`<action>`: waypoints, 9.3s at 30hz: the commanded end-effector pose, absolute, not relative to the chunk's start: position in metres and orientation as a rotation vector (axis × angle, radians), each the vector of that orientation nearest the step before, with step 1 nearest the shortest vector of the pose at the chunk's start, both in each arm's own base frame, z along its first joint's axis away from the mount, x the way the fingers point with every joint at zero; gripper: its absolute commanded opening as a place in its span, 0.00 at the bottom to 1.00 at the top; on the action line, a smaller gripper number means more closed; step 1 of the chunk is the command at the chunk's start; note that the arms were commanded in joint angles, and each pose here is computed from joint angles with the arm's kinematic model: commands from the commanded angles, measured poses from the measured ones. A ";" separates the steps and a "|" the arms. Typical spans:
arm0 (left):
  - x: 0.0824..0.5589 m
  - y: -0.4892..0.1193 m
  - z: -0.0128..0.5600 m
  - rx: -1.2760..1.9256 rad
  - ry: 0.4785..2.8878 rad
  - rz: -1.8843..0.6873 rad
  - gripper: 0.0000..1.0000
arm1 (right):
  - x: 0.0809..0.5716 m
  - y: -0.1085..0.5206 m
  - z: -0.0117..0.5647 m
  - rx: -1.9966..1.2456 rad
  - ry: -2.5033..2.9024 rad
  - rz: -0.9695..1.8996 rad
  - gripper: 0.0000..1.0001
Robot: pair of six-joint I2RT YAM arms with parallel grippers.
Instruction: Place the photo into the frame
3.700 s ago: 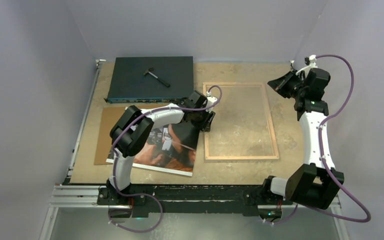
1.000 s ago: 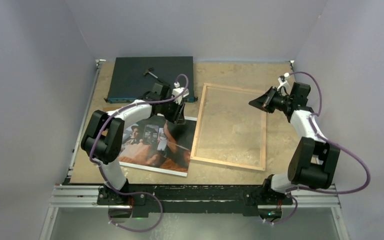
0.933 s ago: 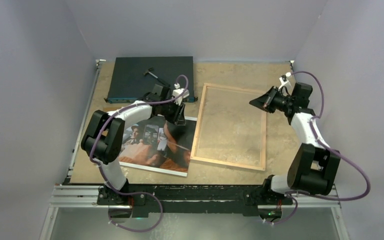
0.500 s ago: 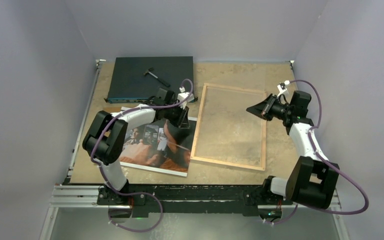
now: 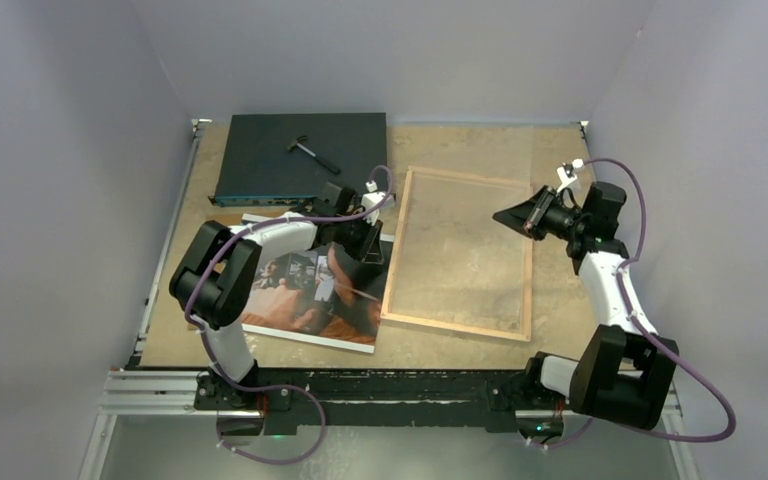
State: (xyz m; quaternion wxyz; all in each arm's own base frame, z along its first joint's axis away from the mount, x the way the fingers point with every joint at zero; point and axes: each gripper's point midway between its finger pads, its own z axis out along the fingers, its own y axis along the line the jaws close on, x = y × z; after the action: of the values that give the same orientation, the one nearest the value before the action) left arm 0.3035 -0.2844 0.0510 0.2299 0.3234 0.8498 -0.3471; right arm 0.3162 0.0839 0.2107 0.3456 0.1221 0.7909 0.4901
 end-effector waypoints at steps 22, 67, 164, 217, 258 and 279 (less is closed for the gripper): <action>0.286 -0.307 0.053 0.979 2.310 -0.968 0.01 | 0.324 0.078 0.189 0.284 2.095 1.207 0.00; 0.287 -0.303 0.039 0.988 2.348 -0.919 0.00 | 0.328 0.072 0.196 0.197 2.078 1.165 0.00; 0.291 -0.312 0.041 1.000 2.325 -0.940 0.00 | 0.329 0.084 0.177 0.271 2.102 1.337 0.00; 0.286 -0.312 0.042 0.995 2.325 -0.956 0.00 | 0.321 0.105 0.174 0.547 2.142 1.275 0.00; 0.286 -0.313 0.042 1.002 2.324 -0.958 0.00 | 0.309 0.066 0.129 0.536 2.292 1.100 0.00; 0.288 -0.315 0.044 1.005 2.296 -0.964 0.00 | 0.317 0.060 0.112 0.465 2.354 1.077 0.00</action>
State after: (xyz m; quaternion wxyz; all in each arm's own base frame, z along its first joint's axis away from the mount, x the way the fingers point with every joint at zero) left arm 0.2842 -0.3033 0.0374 0.2040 0.3492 0.8501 -0.3373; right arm 0.3170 0.0517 0.0992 0.2552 0.2064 0.8675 0.3738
